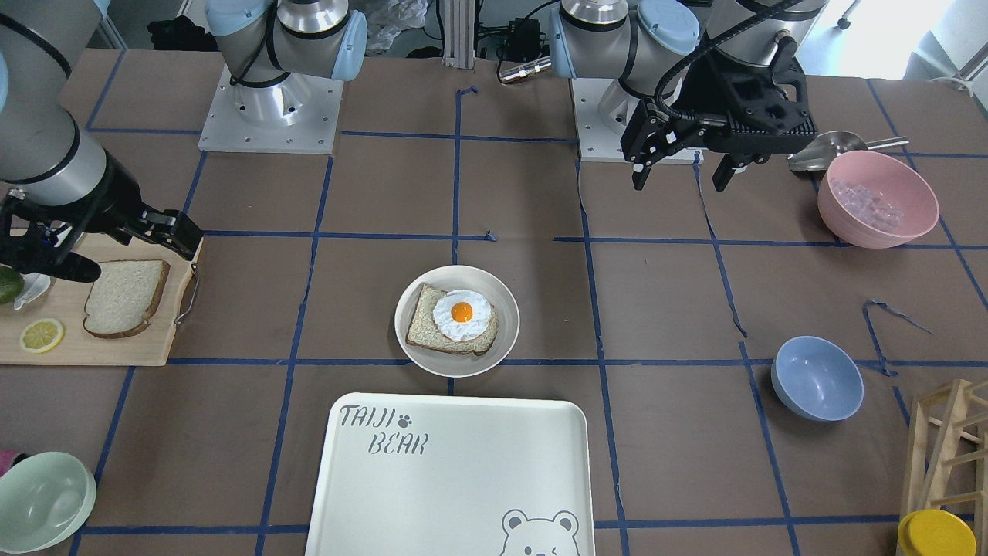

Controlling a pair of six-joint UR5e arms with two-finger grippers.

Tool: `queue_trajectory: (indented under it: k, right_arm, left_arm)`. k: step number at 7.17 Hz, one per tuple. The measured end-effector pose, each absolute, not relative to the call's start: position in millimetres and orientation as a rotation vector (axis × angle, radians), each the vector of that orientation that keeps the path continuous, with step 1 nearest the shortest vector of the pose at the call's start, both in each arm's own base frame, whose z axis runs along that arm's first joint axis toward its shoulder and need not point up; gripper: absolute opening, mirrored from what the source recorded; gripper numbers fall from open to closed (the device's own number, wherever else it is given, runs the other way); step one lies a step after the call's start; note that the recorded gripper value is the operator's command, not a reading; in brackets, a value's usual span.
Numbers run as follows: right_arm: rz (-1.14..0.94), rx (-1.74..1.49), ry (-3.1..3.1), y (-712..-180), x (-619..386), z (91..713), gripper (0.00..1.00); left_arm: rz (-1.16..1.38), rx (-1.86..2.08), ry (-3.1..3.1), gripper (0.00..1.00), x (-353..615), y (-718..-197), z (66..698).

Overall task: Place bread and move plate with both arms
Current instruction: 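Move the right gripper to the bread slice on the cutting board and grasp it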

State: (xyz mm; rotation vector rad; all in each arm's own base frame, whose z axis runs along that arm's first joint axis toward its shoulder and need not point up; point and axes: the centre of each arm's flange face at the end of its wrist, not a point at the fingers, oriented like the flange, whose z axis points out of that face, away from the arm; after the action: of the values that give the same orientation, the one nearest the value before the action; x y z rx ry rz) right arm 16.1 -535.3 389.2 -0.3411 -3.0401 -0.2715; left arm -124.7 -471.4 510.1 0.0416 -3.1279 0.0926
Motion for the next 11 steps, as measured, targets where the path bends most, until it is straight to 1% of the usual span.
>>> queue_trajectory:
  k: [2, 4, 8, 9, 10, 11]
  right_arm:
    - [-0.264, -0.32, -2.992, -545.8, -17.9, 331.6, 0.75]
    - [-0.31, -0.358, -2.963, -548.5, -47.0, 282.7, 0.71]
    - [-0.452, -0.416, -2.929, -555.6, -84.0, 212.4, 0.72]
    - [-0.479, -0.418, -2.918, -554.7, -87.1, 201.3, 0.71]
    - [-0.498, -0.418, -2.909, -553.6, -88.3, 194.3, 0.5]
    - [-0.508, -0.42, -2.904, -552.9, -88.6, 190.9, 0.36]
  left_arm:
    - [0.093, 0.043, -3.127, 1.0, -125.1, -471.4, 510.2]
    - [0.093, 0.042, -3.126, 1.0, -124.9, -471.6, 510.3]
    - [0.094, 0.039, -3.126, 1.0, -124.6, -471.6, 510.9]
    - [0.094, 0.039, -3.126, 1.0, -124.6, -471.6, 510.9]
    - [0.095, 0.038, -3.126, 1.0, -124.6, -471.6, 510.9]
    - [0.095, 0.037, -3.126, 1.0, -124.6, -471.5, 511.1]
